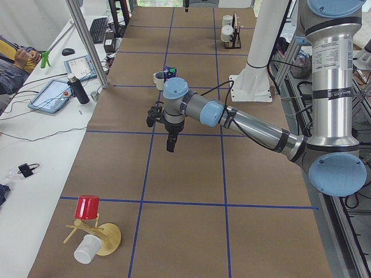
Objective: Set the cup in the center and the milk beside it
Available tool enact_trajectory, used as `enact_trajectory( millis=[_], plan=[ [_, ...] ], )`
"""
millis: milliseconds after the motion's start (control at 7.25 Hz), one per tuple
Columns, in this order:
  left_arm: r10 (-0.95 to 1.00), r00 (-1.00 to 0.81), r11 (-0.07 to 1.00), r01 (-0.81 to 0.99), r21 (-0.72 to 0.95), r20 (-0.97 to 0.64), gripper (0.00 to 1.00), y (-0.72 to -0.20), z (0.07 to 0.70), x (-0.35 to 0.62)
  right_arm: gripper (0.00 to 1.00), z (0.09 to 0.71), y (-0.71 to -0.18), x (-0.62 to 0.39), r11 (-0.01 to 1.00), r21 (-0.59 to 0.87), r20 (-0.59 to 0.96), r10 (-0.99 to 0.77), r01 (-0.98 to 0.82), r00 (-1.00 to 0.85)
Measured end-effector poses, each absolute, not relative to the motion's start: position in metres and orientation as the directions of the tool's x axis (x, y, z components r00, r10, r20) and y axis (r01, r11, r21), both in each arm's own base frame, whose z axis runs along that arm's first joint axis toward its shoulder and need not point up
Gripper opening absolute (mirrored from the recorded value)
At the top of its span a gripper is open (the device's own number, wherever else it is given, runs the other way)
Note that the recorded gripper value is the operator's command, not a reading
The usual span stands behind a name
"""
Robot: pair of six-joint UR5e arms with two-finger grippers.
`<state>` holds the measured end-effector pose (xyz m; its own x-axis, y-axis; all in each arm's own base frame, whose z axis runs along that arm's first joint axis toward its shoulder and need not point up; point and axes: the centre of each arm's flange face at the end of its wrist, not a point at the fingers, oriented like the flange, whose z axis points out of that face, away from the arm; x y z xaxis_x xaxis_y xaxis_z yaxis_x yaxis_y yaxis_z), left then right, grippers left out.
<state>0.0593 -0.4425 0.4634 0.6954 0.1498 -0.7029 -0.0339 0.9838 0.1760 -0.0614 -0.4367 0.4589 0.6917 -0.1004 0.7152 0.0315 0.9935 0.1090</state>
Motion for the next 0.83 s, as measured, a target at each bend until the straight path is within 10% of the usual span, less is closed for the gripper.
enact_trajectory(
  millis=[828],
  plan=[
    [0.164, 0.692, 0.98, -0.031, 0.198, -0.703, 0.98, -0.428, 0.449, 0.055, 1.0, 0.467, -0.434, -0.061, 0.995, 0.097, 0.713, -0.096, 0.038, 0.694]
  ],
)
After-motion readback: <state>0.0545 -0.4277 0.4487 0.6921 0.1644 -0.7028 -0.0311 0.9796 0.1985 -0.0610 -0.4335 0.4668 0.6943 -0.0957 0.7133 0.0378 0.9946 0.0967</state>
